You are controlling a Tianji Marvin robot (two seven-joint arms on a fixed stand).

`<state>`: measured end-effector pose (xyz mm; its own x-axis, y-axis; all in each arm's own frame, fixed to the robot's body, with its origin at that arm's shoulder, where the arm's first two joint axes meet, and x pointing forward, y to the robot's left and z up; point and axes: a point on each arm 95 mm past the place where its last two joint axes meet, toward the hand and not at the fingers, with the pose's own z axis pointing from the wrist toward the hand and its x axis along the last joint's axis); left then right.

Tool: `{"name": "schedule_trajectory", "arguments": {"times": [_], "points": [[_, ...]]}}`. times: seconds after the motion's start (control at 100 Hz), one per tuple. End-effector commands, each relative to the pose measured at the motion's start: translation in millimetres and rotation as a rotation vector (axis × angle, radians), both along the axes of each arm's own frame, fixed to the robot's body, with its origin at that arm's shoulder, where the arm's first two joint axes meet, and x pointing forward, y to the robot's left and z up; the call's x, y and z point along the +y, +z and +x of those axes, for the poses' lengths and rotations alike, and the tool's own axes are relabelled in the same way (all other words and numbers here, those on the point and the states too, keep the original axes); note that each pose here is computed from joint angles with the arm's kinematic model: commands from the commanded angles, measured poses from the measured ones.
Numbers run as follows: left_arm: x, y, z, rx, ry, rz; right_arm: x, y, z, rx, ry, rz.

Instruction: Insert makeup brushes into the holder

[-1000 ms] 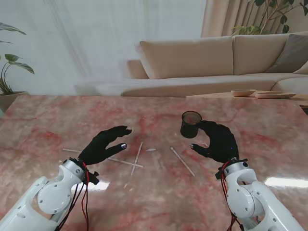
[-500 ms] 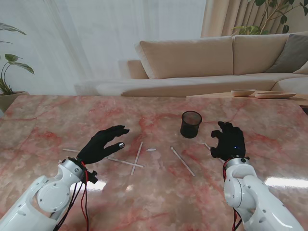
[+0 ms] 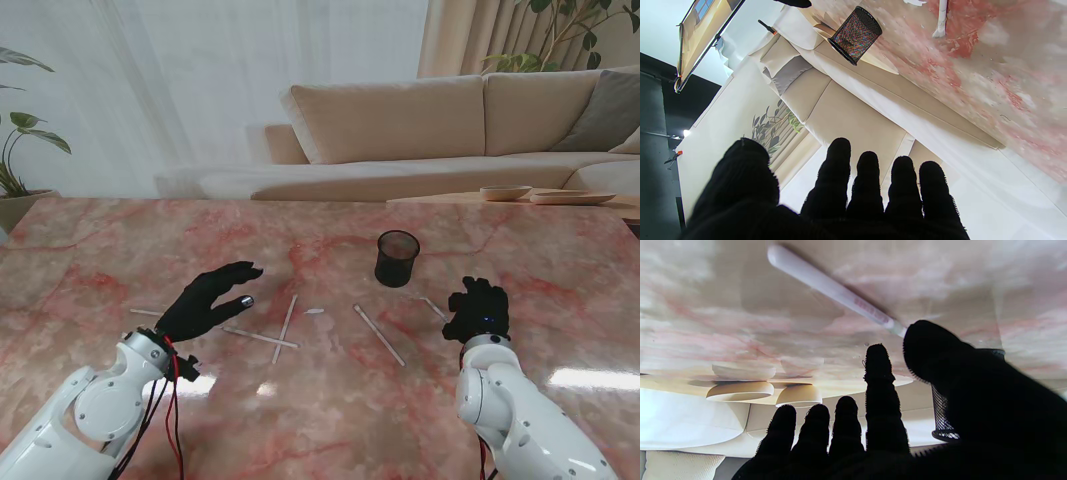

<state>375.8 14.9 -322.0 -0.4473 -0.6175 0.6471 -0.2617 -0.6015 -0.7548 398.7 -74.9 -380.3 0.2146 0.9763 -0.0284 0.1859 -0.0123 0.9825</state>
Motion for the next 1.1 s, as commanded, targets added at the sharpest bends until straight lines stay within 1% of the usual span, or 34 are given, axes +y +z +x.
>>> {"name": "schedule_trajectory", "arguments": {"times": [0.0, 0.18, 0.41, 0.53, 0.88, 1.09], "points": [[0.6, -4.4, -2.1, 0.011, 0.006, -0.004, -0.5, -12.0, -3.3, 0.030, -0.015, 0.010], [1.3, -5.0, -2.5, 0.015, 0.010, -0.005, 0.9, -21.4, 0.4, 0.031, -0.020, 0.016], [3.5, -4.8, -2.4, 0.014, 0.017, -0.004, 3.2, -25.7, 3.4, 0.016, -0.019, 0.015], [4.1, -4.8, -2.5, 0.014, 0.017, -0.003, 4.7, -29.4, 3.0, 0.013, -0.030, 0.006], [6.0, -5.8, -4.5, 0.017, 0.024, -0.004, 9.4, -48.5, -0.3, 0.020, -0.068, 0.017], [7.2, -4.8, -4.5, 0.013, 0.026, -0.002, 9.0, -55.0, -0.6, 0.016, -0.085, 0.009]]}}
